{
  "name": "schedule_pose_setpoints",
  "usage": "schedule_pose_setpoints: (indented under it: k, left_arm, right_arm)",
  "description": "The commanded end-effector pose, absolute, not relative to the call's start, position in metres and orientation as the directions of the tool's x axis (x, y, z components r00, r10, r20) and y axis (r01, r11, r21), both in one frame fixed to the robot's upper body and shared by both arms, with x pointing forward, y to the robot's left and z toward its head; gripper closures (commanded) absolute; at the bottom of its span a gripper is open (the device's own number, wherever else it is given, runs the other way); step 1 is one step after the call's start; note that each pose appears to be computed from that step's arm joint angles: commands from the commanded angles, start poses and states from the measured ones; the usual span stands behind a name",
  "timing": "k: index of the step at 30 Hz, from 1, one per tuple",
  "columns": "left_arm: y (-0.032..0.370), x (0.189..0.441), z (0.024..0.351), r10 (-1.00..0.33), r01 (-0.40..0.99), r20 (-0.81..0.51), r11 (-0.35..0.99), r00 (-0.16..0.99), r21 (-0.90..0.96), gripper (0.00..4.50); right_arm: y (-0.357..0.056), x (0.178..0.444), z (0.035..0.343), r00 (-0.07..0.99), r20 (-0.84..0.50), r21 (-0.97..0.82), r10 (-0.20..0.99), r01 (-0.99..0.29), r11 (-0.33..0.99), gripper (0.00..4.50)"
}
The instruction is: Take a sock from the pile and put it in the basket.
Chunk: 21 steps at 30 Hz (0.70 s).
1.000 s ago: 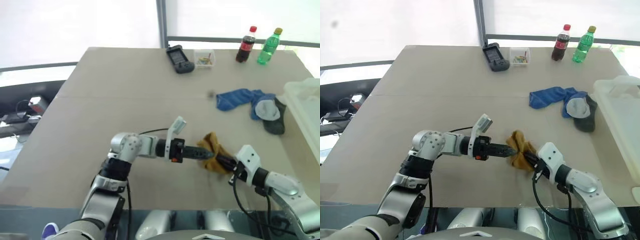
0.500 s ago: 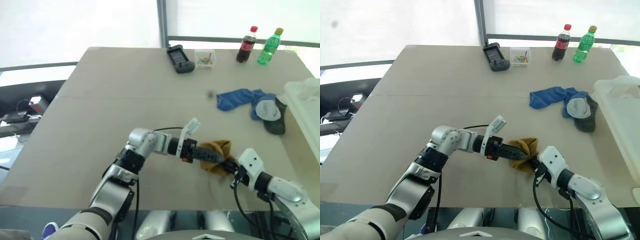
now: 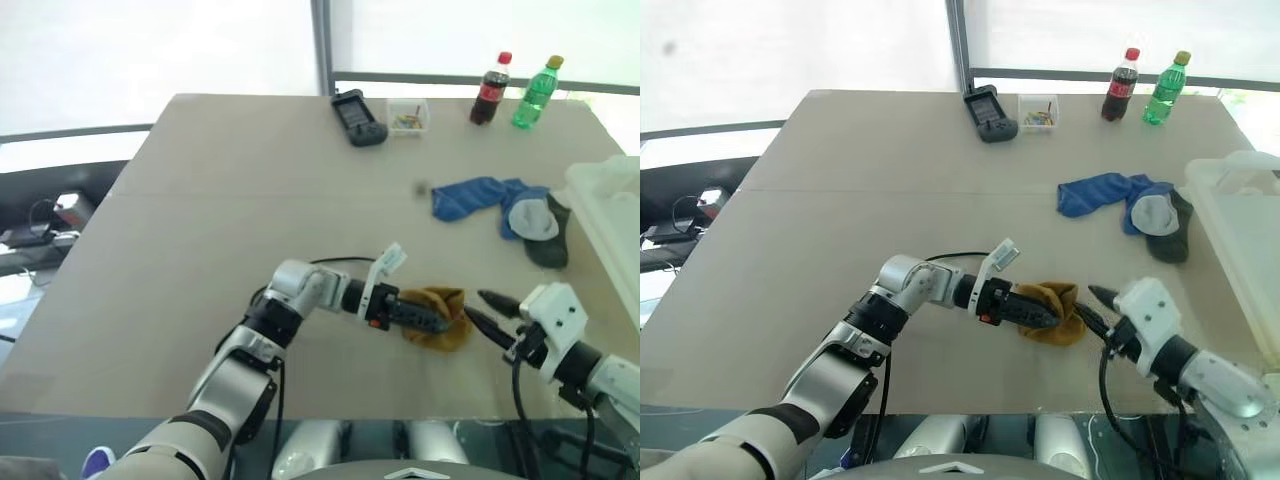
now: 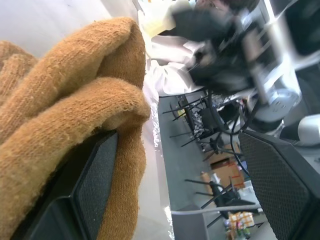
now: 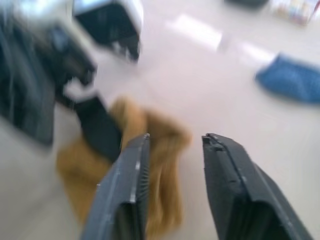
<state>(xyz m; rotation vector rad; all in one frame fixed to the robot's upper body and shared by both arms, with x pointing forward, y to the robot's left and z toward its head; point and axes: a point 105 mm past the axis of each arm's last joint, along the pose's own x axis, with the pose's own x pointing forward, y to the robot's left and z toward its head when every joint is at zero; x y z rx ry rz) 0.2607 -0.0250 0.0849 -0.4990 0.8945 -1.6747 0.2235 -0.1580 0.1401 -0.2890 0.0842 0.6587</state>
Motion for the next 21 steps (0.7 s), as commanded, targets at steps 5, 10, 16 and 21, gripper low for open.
schedule_pose_setpoints:
  k: [5, 10, 16, 21]
  left_arm:
    - [-0.022, 0.256, 0.079, -0.937, 0.712, -0.182, -0.092, -0.299, -0.696, 0.37]
    - [-0.016, 0.256, 0.084, -0.949, 0.762, -0.174, -0.092, -0.262, -0.641, 0.37]
    - [0.004, 0.260, 0.100, -0.975, 0.845, -0.141, -0.072, -0.172, -0.530, 0.37]
    - [0.038, 0.264, 0.116, -0.984, 0.926, -0.152, -0.026, -0.090, -0.377, 0.37]
  right_arm:
    - [-0.138, 0.258, 0.108, 0.722, -0.232, -0.251, 0.652, -0.692, 0.677, 2.70]
    - [-0.147, 0.261, 0.080, 0.706, -0.310, -0.280, 0.636, -0.707, 0.649, 4.45]
    - [-0.149, 0.257, 0.070, 0.693, -0.324, -0.263, 0.643, -0.719, 0.643, 4.45]
    - [-0.150, 0.256, 0.072, 0.707, -0.301, -0.259, 0.640, -0.706, 0.659, 4.45]
